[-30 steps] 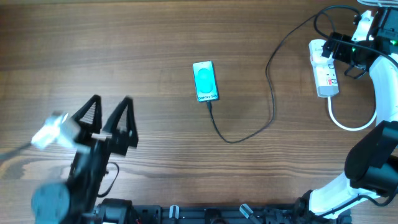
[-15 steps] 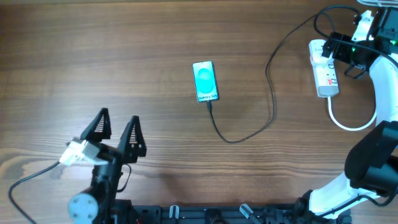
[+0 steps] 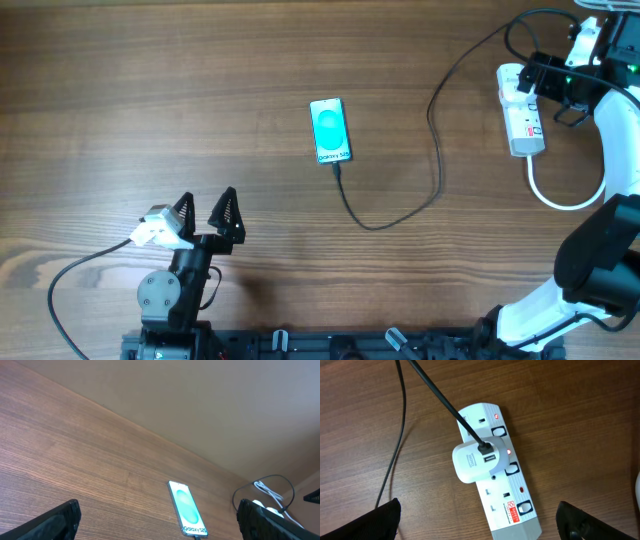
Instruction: Plug charger to phone and switch on socket
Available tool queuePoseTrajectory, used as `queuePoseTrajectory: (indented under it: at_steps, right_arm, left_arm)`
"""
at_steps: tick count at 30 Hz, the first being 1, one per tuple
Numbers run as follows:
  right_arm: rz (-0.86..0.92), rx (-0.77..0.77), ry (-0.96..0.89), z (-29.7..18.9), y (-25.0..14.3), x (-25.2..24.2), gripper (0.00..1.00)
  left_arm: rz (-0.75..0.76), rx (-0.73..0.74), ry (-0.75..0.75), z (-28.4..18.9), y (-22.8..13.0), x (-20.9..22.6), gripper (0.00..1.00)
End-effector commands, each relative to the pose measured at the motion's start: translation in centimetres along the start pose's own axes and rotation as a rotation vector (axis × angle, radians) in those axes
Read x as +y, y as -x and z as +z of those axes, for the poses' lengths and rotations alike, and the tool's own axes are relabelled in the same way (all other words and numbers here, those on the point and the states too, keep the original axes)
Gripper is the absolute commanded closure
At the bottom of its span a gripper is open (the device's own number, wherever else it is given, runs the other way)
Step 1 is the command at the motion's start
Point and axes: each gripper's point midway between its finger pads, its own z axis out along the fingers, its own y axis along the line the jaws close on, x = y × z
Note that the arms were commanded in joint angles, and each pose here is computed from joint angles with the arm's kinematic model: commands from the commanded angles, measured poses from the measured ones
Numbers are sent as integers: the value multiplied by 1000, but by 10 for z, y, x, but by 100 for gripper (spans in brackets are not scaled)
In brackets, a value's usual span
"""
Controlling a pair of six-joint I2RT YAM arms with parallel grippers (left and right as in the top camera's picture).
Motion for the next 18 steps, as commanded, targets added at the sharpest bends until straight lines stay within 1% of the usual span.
queuePoseTrajectory:
  at_steps: [1,15,16,18]
  right_arm:
    - [5,-10,-8,-3,2,0,0]
    - [7,-3,-9,1,1,-1,0]
    - [0,-8,-5,-1,2,3,0]
    - [-29,-67,11,-26,13,18,0]
  left_arm:
    - [22,-14,26,0,1,6,0]
    - [22,-13,27,0,1,6,0]
    - [22,-13,27,0,1,6,0]
    - [22,-13,27,0,1,6,0]
